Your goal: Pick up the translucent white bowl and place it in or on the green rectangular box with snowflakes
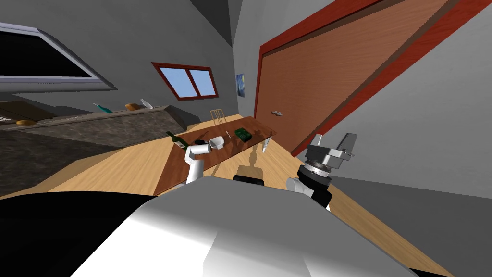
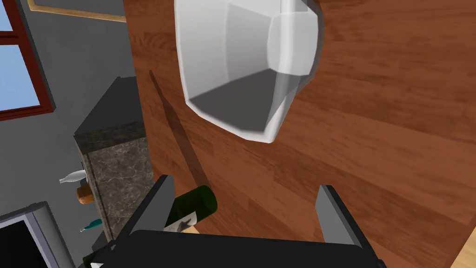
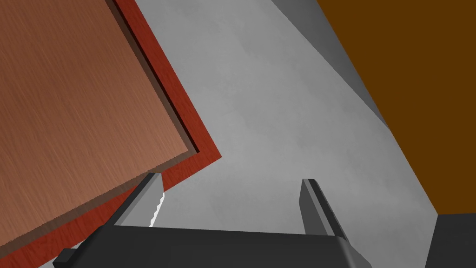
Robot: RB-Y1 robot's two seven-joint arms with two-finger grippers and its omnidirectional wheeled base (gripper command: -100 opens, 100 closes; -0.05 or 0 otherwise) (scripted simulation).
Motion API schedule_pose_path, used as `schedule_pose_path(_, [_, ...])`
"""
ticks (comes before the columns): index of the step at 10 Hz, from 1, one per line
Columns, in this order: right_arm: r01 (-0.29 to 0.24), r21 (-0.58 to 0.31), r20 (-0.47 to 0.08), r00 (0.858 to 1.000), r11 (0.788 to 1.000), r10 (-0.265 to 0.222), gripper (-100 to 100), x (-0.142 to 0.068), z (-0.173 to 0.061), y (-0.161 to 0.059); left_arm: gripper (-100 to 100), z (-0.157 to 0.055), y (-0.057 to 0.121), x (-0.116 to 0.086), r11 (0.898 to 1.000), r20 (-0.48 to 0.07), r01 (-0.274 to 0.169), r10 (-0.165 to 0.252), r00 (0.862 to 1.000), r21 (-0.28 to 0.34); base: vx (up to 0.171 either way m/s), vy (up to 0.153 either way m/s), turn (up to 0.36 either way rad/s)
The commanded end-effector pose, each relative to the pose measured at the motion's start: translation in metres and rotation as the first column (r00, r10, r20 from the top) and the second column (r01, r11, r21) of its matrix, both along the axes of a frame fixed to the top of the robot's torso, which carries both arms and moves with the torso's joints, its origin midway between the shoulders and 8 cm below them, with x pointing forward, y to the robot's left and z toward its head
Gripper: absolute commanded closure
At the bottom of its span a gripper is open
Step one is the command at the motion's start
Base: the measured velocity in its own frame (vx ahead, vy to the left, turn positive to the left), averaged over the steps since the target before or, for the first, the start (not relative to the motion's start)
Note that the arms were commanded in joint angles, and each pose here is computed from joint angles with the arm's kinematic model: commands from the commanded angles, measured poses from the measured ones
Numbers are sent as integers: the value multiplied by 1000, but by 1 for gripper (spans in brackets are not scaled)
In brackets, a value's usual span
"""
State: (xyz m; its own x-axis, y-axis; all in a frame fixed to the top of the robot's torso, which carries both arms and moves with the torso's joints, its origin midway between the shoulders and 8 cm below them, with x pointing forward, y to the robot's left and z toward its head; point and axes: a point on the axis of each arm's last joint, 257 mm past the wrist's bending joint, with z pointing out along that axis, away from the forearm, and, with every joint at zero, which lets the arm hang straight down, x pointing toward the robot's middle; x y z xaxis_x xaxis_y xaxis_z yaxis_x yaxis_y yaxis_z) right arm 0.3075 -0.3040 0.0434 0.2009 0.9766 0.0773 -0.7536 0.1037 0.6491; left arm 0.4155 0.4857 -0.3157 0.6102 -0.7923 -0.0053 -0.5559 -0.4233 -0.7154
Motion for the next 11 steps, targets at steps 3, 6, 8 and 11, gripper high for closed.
schedule_pose_path(3, [0, 0, 0, 1000, 1000, 0, 0, 0, 0, 0, -100, -23, -11, -16, 998, -94, -33, 27, 995, -63, 45, 39, -99])
schedule_pose_path(6, [0, 0, 0, 1000, 1000, 0, 0, 0, 0, 0, -100, -41, -28, -28, 990, -173, -59, 37, 984, -127, 64, 60, -121])
schedule_pose_path(8, [0, 0, 0, 1000, 1000, 0, 0, 0, 0, 0, -100, -52, -41, -34, 983, -214, -72, 36, 976, -166, 66, 62, -85])
schedule_pose_path(11, [0, 0, 0, 1000, 1000, 0, 0, 0, 0, 0, 0, -54, -43, -35, 982, -220, -74, 34, 975, -173, 30, 34, -19])
